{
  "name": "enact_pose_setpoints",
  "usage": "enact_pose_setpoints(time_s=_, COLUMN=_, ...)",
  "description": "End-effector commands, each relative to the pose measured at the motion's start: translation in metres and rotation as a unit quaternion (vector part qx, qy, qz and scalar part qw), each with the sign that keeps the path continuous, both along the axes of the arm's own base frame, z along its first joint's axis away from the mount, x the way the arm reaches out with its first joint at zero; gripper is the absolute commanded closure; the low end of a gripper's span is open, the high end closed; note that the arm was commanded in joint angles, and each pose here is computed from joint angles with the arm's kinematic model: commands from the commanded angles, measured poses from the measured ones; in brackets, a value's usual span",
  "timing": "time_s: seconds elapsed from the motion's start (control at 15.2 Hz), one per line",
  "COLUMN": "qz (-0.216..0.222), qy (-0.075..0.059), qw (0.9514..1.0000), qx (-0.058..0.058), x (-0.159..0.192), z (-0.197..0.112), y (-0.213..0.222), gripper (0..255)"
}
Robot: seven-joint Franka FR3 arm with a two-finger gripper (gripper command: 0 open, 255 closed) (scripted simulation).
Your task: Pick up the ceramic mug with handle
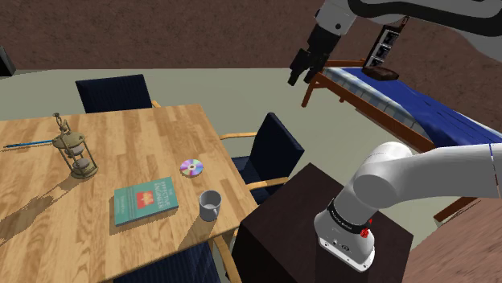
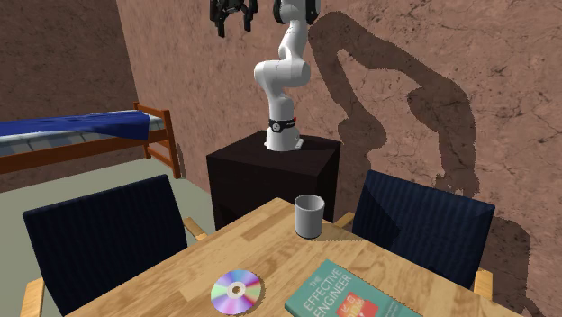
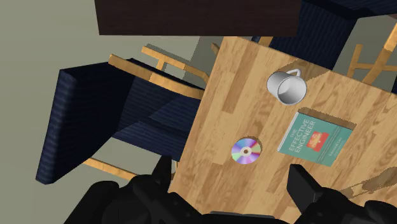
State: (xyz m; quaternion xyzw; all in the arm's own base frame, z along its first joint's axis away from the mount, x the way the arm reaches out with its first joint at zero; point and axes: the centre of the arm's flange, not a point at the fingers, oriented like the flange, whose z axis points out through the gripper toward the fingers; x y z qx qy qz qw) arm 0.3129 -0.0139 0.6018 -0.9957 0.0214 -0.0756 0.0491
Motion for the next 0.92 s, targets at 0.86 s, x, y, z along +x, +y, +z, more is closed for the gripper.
enact_pose_setpoints(time_s=0.86, qz=0.021, qy=0.007, qw=0.9997, qx=-0.006, x=0.031, z=-0.149, y=0.080, gripper=0)
